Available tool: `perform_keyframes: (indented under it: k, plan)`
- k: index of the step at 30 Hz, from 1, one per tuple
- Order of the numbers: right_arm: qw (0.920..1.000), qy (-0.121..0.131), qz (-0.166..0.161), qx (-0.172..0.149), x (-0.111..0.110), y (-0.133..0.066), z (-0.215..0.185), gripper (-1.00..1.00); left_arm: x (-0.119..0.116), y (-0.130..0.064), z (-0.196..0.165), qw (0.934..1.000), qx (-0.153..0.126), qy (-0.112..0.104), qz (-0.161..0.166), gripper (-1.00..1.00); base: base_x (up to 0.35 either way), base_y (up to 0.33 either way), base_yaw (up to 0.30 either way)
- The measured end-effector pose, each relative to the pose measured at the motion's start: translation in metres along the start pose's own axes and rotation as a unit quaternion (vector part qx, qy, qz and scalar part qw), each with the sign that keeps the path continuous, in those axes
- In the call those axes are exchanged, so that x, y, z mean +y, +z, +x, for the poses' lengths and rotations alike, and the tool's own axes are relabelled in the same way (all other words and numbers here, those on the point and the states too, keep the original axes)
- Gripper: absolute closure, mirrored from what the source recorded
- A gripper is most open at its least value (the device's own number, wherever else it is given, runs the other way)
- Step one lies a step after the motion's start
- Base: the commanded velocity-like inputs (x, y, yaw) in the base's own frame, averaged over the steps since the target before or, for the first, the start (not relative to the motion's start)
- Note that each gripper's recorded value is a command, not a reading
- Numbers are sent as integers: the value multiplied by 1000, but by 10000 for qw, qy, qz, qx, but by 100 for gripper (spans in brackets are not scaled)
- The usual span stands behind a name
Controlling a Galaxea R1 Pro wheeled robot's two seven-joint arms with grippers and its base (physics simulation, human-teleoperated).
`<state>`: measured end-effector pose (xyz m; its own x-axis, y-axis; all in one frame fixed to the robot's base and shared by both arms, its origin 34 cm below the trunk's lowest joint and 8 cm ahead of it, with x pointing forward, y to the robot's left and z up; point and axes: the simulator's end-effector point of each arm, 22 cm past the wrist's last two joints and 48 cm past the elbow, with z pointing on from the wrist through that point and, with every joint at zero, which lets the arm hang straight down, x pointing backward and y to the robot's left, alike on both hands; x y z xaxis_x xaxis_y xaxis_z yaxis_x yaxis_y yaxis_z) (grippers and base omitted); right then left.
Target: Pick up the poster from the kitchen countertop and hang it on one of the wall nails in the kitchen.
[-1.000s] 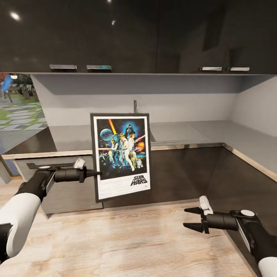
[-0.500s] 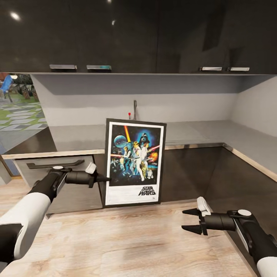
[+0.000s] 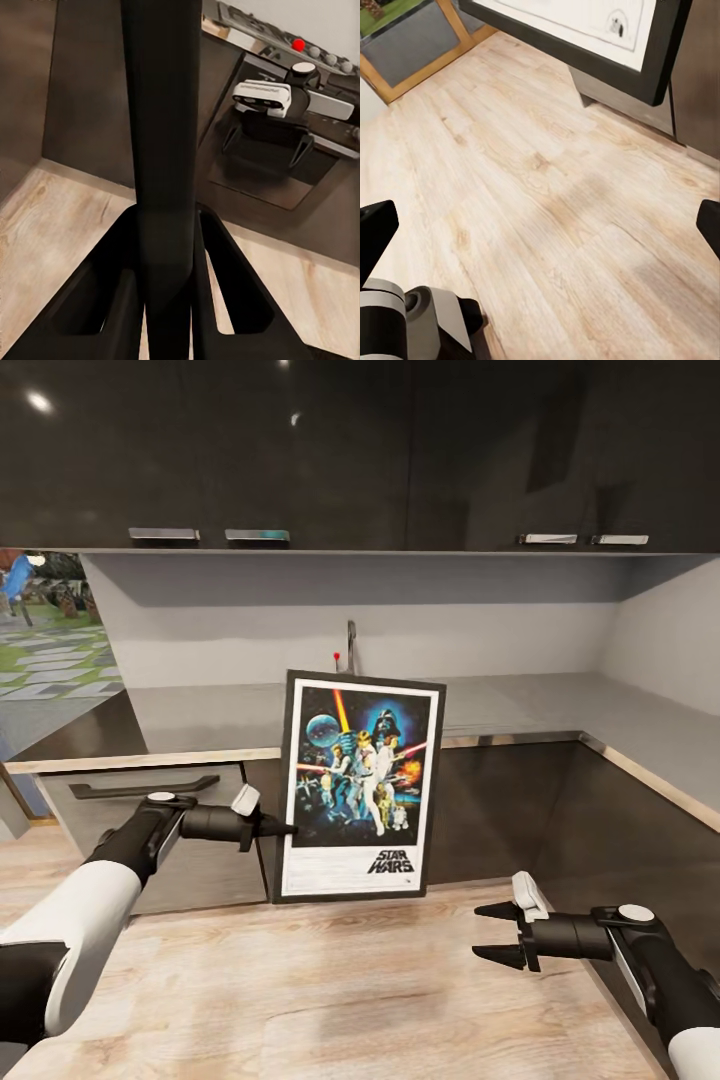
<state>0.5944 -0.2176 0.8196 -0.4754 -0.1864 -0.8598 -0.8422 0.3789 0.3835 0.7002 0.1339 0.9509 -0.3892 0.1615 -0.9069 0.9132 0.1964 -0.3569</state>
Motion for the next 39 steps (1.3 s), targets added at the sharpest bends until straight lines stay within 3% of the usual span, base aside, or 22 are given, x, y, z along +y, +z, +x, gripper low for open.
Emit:
perform_keyframes:
  k: [7,20,25,31,35,39]
  plan:
    - [10000,3,14,7,-1,-1,0,-100,-1,1,1,9995,28,309,15,100,0,0,0]
    - [9999,-9,110,-10,-5,0,-1,-100,-2,0,-3,9988,87,489,3,100,0,0,0]
    - [9993,-95,345,-58,-18,0,-12,-100,-8,10,9,9971,459,598,138,100,0,0,0]
    - [9991,-132,390,-71,-21,-1,-16,-100,-11,15,14,9964,587,573,197,100,0,0,0]
    - [9991,-136,396,-70,-22,-1,-17,-100,-13,17,8,9961,569,640,213,100,0,0,0]
    - [9991,-144,403,-66,-22,-2,-17,-100,-23,22,-17,9964,261,745,317,100,0,0,0]
